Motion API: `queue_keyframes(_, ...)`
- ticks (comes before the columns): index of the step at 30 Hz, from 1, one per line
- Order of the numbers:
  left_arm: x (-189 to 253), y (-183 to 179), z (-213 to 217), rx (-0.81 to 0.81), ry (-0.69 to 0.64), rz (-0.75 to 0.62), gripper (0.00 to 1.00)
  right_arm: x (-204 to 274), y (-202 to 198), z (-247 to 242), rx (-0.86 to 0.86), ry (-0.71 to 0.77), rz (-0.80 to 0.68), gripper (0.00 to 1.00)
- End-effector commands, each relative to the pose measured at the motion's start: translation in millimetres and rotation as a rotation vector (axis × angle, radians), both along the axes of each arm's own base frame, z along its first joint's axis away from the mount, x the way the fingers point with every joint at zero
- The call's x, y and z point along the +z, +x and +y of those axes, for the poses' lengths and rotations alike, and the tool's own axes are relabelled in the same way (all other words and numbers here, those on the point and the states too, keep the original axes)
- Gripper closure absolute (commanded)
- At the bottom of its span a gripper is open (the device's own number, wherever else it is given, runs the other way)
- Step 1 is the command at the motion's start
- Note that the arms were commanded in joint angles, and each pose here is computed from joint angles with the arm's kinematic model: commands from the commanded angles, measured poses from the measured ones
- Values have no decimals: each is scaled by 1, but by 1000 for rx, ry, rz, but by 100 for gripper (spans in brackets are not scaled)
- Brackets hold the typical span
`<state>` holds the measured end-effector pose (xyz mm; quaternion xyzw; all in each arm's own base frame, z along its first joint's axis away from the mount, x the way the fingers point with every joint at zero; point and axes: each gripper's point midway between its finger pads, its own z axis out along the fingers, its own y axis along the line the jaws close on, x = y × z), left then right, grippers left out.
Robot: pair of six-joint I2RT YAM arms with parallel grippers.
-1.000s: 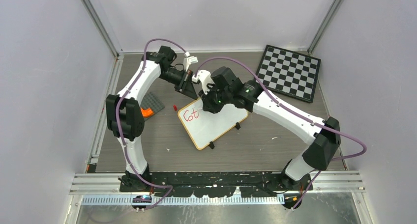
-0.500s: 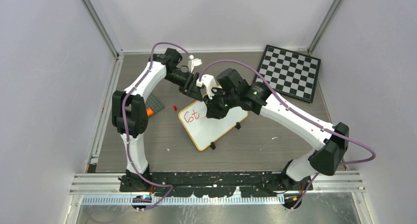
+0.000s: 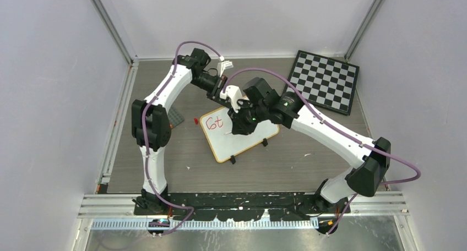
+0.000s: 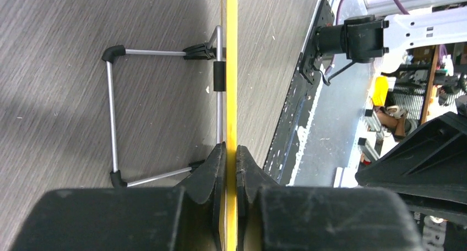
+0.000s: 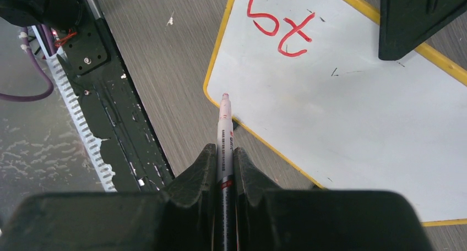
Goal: Write a sentence on the whiteboard
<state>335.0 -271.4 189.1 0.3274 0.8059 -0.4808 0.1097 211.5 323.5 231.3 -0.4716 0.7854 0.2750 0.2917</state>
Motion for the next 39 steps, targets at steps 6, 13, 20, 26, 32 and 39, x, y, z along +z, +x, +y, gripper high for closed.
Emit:
queue_keyframes(6, -17, -16, -10, -115, 55, -17, 100, 13, 0, -3, 8, 33, -46, 100)
queue_keyframes(13, -4, -13, 1, -131, 86, -41, 77, 11, 7, -3, -22, 30, -65, 100)
queue_keyframes(20, 43, 8, 42, 70, -2, -87, 47, 17, 19, -7, -62, 60, -64, 100)
queue_keyframes(26, 59, -4, 90, 231, -39, -99, 37, 27, 38, -13, -109, 120, -26, 100)
queue_keyframes(32, 40, -28, 101, 280, -54, -60, 25, 34, 56, -14, -160, 178, -18, 100)
queue_keyframes(39, 31, -22, 96, 283, -79, -25, 29, 28, 63, -6, -202, 231, 8, 100)
